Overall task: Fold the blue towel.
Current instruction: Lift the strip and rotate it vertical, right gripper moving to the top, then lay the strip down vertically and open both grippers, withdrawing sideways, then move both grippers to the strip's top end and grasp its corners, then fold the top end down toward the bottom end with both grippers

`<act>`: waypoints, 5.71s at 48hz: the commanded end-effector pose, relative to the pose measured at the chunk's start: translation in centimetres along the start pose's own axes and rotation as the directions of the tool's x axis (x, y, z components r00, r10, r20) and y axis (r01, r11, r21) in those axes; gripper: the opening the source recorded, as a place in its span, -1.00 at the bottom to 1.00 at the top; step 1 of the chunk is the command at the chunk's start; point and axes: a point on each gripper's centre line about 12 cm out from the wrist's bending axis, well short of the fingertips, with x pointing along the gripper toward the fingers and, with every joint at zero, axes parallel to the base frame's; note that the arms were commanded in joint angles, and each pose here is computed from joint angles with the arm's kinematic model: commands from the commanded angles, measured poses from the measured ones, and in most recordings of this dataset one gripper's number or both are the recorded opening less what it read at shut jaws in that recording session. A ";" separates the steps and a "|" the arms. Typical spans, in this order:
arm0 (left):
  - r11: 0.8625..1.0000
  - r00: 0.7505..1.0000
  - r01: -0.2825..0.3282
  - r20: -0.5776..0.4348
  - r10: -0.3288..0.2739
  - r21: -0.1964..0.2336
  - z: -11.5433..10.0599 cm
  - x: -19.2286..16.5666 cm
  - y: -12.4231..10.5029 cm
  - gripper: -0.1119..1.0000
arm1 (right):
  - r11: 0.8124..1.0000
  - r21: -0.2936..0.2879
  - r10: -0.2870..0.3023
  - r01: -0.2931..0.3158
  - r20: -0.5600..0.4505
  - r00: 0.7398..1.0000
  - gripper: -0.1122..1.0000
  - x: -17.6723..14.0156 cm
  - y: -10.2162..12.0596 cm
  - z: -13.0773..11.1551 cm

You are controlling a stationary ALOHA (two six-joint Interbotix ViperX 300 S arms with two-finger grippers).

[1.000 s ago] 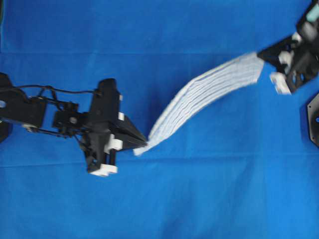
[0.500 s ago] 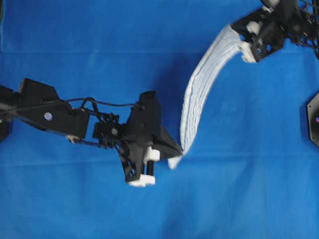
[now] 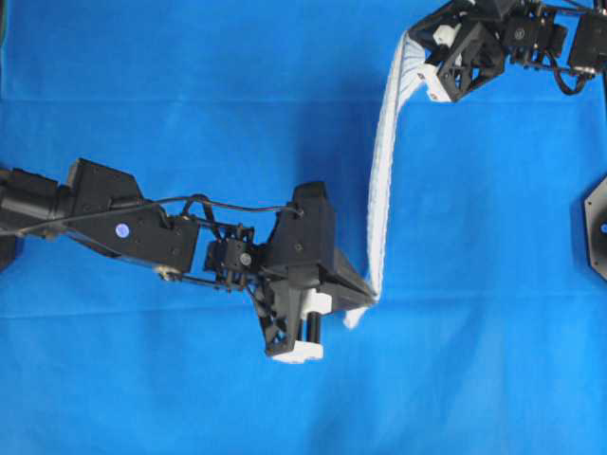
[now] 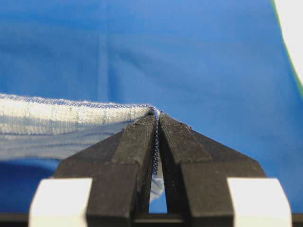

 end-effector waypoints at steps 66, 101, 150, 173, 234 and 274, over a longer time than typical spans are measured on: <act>0.999 0.998 0.015 0.054 -0.013 -0.045 -2.8 2.5 0.3 -0.79 | 0.993 -0.103 0.049 -0.052 -0.040 0.998 -0.71 7.1 2.1 0.9; 0.999 1.000 -0.019 -0.009 0.019 -0.039 -2.9 1.2 1.4 0.52 | 0.991 -0.113 0.073 -0.074 -0.010 0.997 0.34 5.8 2.8 1.2; 0.971 0.914 -0.230 0.329 0.237 -0.060 -2.5 -15.8 10.5 0.47 | 0.952 -0.149 0.303 -0.269 0.305 0.903 0.24 -9.9 3.0 -6.2; 0.952 0.902 -0.291 0.304 0.305 -0.090 -2.2 -14.5 13.2 0.54 | 0.966 -0.118 0.254 -0.231 0.258 0.932 0.25 -7.8 2.2 -6.1; 0.829 0.844 -0.517 0.034 0.535 -0.214 -8.9 -1.6 30.7 0.82 | 0.999 0.029 0.036 -0.033 -0.114 0.993 0.41 9.7 -5.1 -9.1; 0.834 0.852 -0.516 -0.017 0.523 -0.194 -8.7 -1.3 30.5 -0.75 | 0.998 0.031 0.057 -0.054 -0.102 0.993 -0.70 9.3 -4.5 -9.3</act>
